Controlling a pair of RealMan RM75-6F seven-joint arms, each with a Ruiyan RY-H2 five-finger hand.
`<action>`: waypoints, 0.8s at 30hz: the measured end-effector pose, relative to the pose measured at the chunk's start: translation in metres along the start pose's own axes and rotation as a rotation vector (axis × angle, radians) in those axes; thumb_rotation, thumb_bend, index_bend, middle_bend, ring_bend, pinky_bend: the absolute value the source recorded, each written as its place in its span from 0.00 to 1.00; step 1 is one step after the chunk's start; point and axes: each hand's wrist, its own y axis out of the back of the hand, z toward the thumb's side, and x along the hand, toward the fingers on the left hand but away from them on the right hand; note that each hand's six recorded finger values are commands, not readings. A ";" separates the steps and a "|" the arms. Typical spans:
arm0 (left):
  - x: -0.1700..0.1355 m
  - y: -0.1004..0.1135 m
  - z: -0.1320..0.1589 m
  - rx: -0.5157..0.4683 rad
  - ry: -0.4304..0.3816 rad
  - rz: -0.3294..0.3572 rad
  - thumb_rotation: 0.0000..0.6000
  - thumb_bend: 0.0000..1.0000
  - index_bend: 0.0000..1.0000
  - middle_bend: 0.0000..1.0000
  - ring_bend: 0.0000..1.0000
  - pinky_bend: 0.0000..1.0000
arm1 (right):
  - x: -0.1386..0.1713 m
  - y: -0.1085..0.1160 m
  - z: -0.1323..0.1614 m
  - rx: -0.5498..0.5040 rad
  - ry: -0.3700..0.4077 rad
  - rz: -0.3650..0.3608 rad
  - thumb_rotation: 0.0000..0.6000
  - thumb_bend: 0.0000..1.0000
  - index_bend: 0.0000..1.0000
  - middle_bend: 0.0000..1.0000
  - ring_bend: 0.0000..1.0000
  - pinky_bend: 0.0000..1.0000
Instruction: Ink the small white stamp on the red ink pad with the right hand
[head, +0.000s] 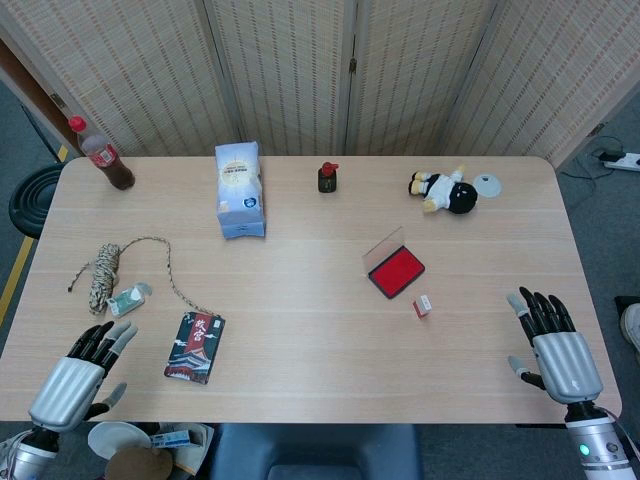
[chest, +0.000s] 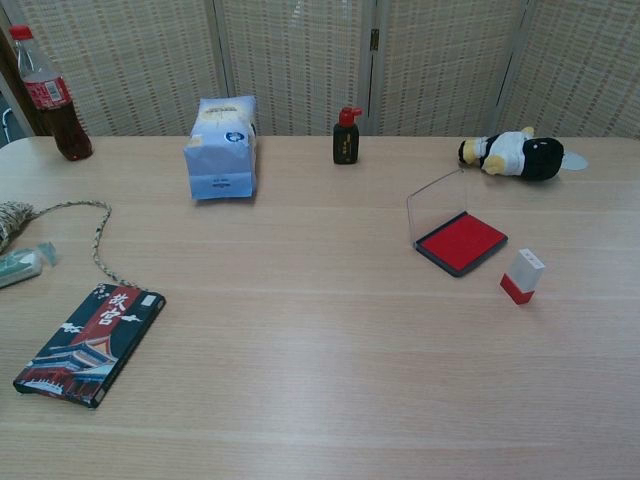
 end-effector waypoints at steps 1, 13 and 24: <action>0.000 0.000 -0.001 -0.001 0.004 -0.002 1.00 0.34 0.00 0.00 0.00 0.10 | 0.000 -0.001 0.000 0.000 0.001 0.004 1.00 0.23 0.04 0.00 0.00 0.00; 0.006 0.001 -0.008 -0.008 0.033 0.000 1.00 0.34 0.00 0.00 0.00 0.10 | -0.007 -0.012 0.000 0.005 -0.007 0.044 1.00 0.23 0.04 0.00 0.00 0.00; 0.000 0.006 -0.009 -0.014 0.042 0.018 1.00 0.34 0.00 0.00 0.00 0.10 | -0.013 -0.018 0.015 0.054 0.049 0.069 1.00 0.23 0.04 0.00 0.00 0.00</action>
